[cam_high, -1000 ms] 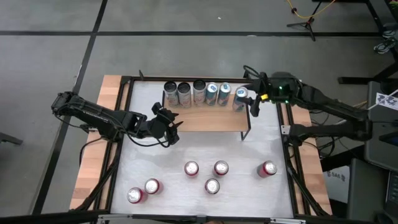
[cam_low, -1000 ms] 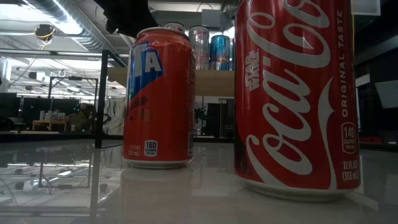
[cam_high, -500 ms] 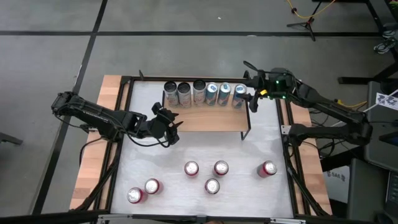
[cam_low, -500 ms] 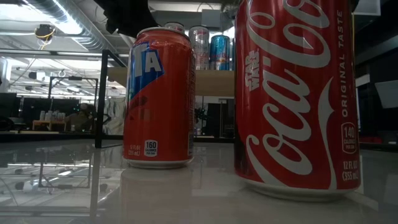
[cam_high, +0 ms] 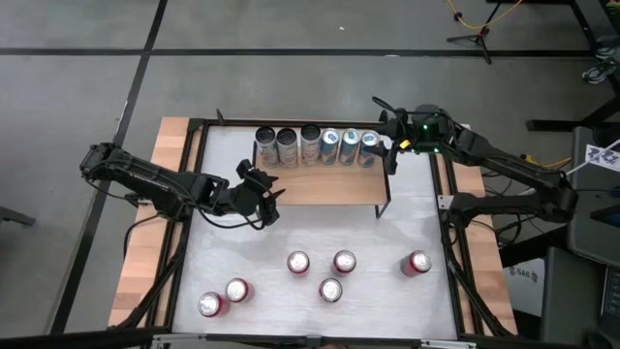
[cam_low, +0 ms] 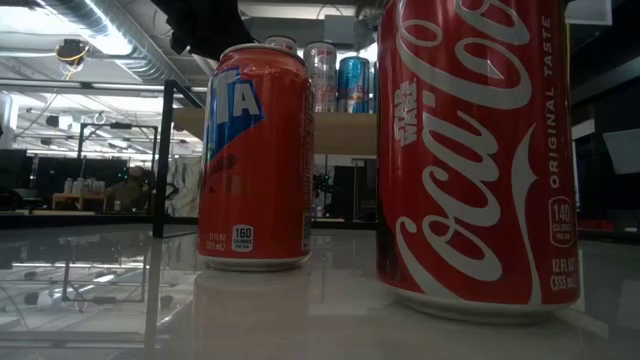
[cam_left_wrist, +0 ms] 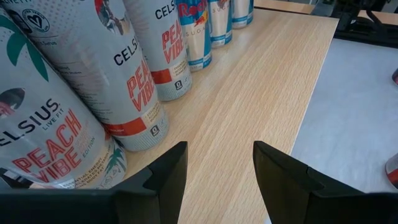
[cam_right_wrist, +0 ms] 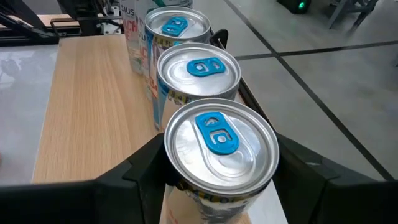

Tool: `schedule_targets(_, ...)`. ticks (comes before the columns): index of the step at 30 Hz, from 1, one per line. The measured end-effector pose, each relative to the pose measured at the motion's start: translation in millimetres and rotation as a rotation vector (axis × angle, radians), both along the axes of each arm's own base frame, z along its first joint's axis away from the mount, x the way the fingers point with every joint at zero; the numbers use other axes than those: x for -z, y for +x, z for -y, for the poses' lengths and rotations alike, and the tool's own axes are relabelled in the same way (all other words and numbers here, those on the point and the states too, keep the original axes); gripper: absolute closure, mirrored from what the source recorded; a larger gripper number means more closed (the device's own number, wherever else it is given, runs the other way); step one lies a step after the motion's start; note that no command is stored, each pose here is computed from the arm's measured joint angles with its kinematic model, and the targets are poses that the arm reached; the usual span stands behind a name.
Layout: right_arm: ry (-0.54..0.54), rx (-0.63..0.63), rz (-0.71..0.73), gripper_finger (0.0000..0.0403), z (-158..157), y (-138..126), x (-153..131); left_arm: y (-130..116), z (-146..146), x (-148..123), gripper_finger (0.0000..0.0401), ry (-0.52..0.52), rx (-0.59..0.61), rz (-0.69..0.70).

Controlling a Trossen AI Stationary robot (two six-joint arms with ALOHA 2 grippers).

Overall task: Place canned beverage on shelf
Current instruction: Put the blue soda can on the shelf

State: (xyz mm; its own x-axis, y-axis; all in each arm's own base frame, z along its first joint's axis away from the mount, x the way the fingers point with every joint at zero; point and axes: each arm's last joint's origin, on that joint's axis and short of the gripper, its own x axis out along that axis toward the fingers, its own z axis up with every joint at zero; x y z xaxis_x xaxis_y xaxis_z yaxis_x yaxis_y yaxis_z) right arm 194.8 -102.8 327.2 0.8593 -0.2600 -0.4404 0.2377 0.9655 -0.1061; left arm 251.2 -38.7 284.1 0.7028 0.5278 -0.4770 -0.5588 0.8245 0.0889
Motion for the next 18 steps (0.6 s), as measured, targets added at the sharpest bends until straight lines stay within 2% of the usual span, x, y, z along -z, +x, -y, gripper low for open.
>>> schedule_targets(6,0.002,0.001,-0.001,0.0174,0.1,0.2,0.2,0.0,0.0,0.0,0.0226,0.000,0.000,0.000)
schedule_targets(18,0.020,0.005,-0.027,0.0116,0.1,0.0,4.3,0.0,0.1,0.0,0.0226,0.000,0.000,0.000)
